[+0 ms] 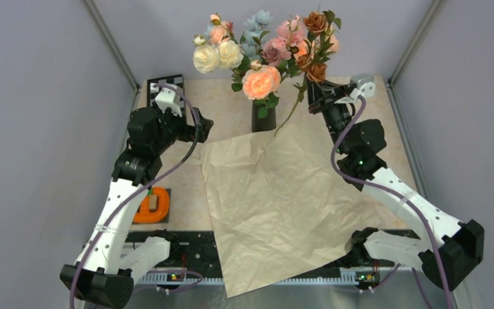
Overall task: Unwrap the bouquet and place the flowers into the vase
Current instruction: Insert the fake flower into the vase.
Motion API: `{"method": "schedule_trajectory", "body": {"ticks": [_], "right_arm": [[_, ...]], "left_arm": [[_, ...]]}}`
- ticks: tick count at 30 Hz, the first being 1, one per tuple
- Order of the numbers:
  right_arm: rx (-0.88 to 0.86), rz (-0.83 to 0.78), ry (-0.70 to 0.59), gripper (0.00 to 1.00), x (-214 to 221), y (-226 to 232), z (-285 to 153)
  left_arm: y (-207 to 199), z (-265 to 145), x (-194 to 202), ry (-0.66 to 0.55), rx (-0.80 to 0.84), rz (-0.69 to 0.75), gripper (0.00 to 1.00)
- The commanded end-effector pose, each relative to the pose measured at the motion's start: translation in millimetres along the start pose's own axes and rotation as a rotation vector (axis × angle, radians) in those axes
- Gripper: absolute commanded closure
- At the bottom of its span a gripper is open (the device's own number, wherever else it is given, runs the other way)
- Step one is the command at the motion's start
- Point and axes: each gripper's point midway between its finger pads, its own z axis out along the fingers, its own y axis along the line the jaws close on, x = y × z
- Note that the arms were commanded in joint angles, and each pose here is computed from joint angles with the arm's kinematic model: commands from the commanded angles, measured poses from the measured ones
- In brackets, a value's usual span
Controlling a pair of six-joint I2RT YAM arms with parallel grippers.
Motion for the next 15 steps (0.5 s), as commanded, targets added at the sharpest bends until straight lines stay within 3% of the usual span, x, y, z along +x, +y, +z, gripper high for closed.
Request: {"method": "schedule_trajectory", "body": {"ticks": [1,15], "right_arm": [[0.053,-0.021,-0.187,1.00,-47,-13,25],[0.087,-0.111,-0.299,1.00,-59,-18,62]], "left_arm": [[49,-4,6,-0.019,-0.238,0.085,0.01],[63,-4,22,0.007,-0.292,0.116,0.01]]}}
